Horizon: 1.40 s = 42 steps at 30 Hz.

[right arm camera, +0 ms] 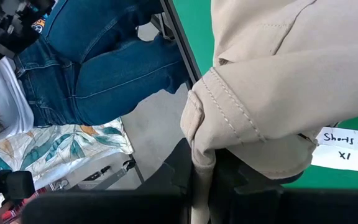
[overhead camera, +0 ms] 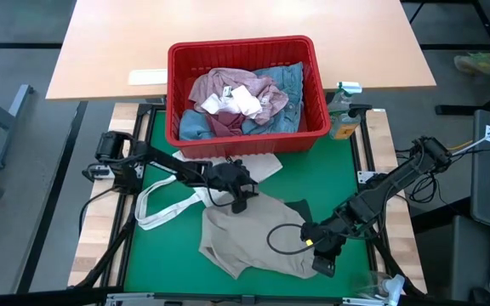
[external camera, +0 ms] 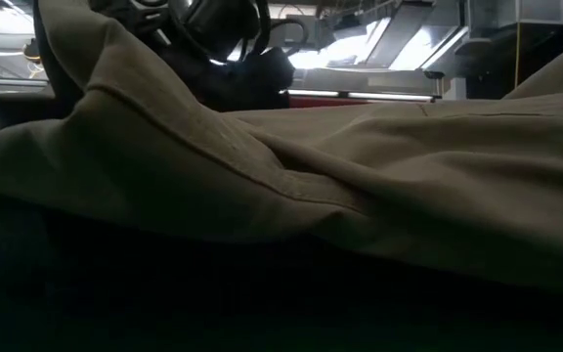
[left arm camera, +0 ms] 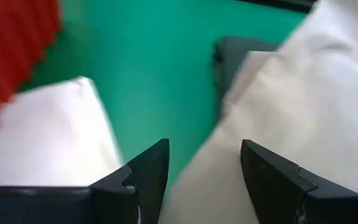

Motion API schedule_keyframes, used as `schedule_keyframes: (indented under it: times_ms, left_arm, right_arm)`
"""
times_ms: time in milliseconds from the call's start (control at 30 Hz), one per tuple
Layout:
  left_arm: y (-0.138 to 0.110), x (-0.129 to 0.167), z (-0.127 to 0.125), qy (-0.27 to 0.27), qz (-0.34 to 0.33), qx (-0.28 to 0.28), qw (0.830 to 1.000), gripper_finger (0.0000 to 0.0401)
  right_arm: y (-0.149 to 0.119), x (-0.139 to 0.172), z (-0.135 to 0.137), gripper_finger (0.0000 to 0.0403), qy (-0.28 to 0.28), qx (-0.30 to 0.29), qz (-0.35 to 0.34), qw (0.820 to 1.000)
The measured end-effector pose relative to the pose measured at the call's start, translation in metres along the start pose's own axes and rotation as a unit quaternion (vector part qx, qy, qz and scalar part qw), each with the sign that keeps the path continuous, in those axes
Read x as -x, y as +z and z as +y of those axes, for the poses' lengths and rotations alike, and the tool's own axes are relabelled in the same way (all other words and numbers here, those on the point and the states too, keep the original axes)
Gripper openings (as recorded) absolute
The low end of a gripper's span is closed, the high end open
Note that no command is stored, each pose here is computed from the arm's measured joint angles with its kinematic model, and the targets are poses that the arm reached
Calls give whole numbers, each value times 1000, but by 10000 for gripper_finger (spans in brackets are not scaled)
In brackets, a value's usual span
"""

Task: Fold laundry
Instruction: Fold the grey shorts

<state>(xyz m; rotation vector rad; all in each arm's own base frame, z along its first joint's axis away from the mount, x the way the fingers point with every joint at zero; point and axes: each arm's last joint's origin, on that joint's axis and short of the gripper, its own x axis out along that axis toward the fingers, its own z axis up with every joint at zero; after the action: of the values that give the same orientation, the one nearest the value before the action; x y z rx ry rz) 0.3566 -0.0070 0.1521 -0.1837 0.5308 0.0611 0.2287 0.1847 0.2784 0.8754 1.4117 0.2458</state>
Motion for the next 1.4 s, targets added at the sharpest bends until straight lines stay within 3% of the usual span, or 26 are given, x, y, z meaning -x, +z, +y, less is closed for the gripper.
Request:
schedule_keyframes:
  times_ms: [133, 433, 567, 767, 933, 1067, 1200, 1400]
  left_arm:
    - [-1, 0, 5, -52, 22, 22, 998, 192]
    - [-4, 0, 11, -52, 43, 29, 997, 177]
    - [-2, 2, 10, -54, 39, 28, 997, 128]
    - [13, 19, 7, -57, 26, 26, 998, 16]
    - [35, 52, 0, -57, 2, 1, 998, 8]
    - [50, 87, -12, -44, -21, -17, 999, 3]
    - [61, 128, -27, -19, -51, -28, 998, 3]
    - [73, 190, -42, 17, -128, -30, 991, 2]
  right_arm:
    - [0, 0, 0, 24, 0, 0, 0, 1000]
    - [0, 0, 0, 24, 0, 0, 0, 1000]
    - [0, 0, 0, 24, -4, 6, -10, 1000]
    - [2, 2, -1, 24, -18, 42, -46, 998]
    - [0, 12, 2, 24, -23, 58, -80, 995]
    - [-3, 36, 15, 24, -26, 104, -131, 986]
    - [-7, 71, 33, 24, -50, 165, -200, 965]
    - [-11, 119, 57, 24, -94, 218, -320, 917]
